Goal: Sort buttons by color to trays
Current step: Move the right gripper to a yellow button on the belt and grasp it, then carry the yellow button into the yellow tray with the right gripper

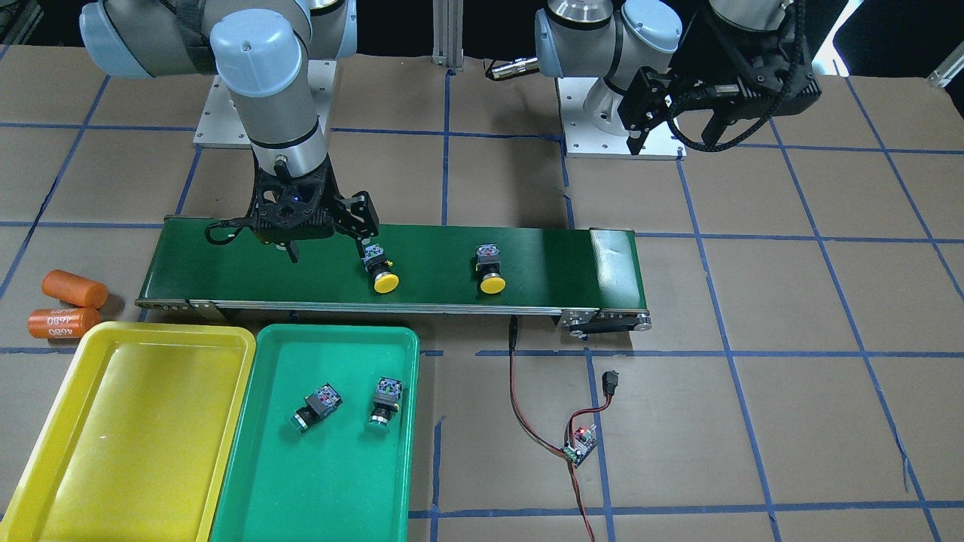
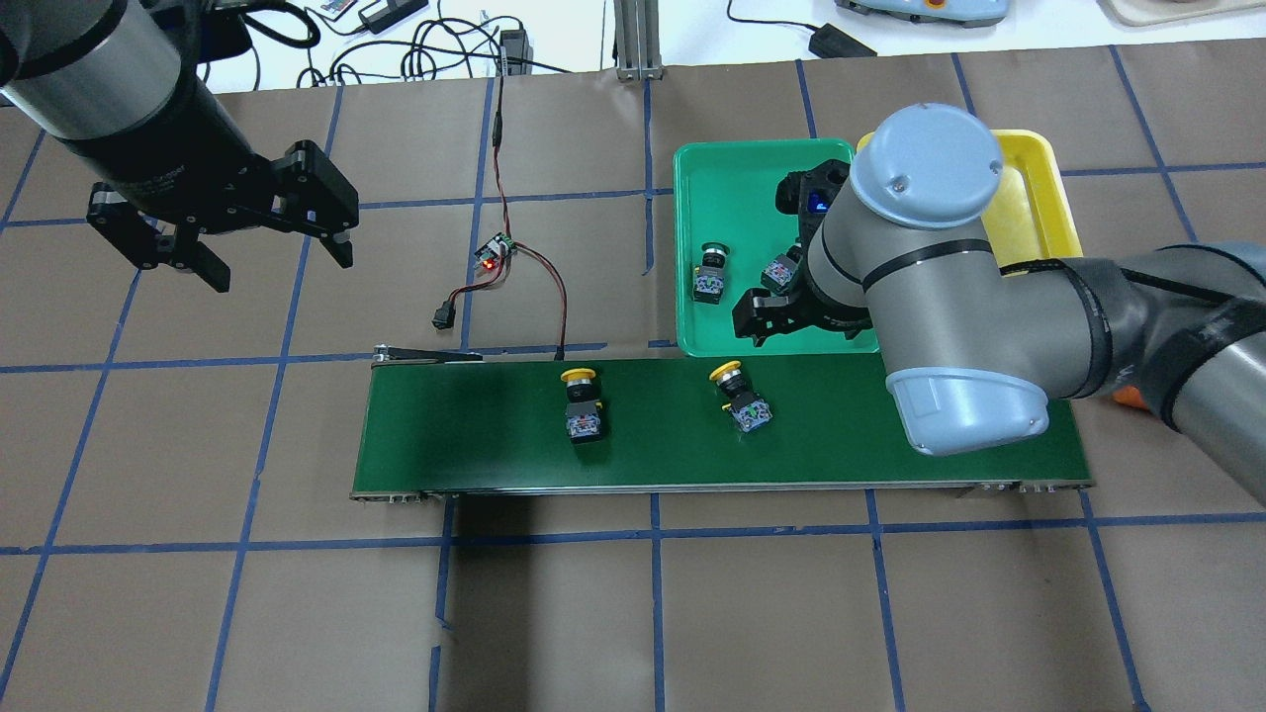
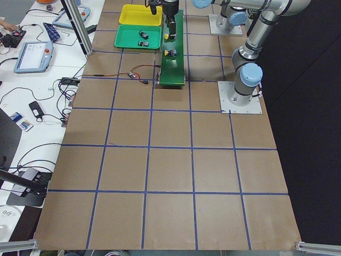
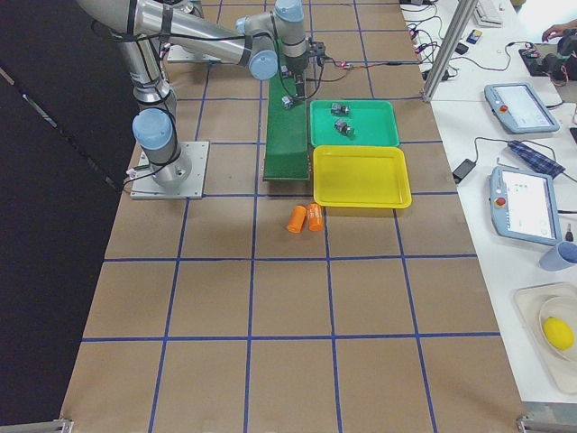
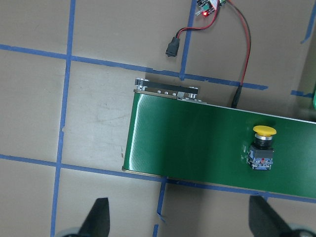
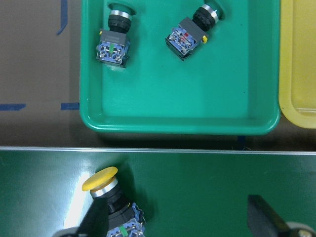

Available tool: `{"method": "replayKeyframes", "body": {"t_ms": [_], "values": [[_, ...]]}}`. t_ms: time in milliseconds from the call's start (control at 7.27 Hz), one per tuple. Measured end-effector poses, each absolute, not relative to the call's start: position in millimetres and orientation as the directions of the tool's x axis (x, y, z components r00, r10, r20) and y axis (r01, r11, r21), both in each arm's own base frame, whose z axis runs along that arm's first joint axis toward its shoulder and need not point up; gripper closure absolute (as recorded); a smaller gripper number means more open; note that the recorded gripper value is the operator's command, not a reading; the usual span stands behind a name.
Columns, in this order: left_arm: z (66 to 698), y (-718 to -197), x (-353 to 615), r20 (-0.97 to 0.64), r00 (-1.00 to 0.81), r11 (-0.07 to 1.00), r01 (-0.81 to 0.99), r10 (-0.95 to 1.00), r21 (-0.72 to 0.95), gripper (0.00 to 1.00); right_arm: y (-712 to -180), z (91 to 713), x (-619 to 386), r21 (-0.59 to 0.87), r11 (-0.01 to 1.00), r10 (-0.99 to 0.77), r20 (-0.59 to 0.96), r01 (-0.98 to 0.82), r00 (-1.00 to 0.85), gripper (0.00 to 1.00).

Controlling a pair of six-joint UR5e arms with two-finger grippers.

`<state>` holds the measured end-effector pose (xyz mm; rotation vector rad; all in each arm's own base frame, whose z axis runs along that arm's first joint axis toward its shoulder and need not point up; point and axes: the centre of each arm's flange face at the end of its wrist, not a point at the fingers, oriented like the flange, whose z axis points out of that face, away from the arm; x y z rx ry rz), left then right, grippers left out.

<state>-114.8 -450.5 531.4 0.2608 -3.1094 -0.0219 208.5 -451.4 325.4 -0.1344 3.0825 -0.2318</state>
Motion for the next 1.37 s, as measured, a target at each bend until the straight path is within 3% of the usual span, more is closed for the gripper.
{"method": "replayKeyframes", "body": {"t_ms": [825, 962, 1100, 1375], "values": [[521.8, -476.0, -111.3, 0.027, -0.990, 0.987, -0.137, -0.135, -0.081, 0.00, -445.1, 265.1, 218.4, 0.036, 0.993, -0.104, -0.121, -0.109, -0.987, 0.00], [522.0, -477.0, -110.4, 0.023, -0.991, 0.987, -0.135, -0.134, -0.087, 0.00, -447.2, 255.3, 217.2, 0.055, 0.993, -0.098, -0.107, -0.104, -0.989, 0.33], [521.9, -478.8, -110.0, 0.021, -0.990, 0.986, -0.139, -0.138, -0.090, 0.00, -448.2, 250.5, 215.7, 0.065, 0.993, -0.092, -0.094, -0.098, -0.991, 0.96], [518.7, -485.0, -109.2, 0.020, -0.990, 0.985, -0.142, -0.141, -0.101, 0.00, -444.6, 244.2, 212.7, 0.118, 0.989, -0.082, -0.080, -0.091, -0.993, 1.00]]}}
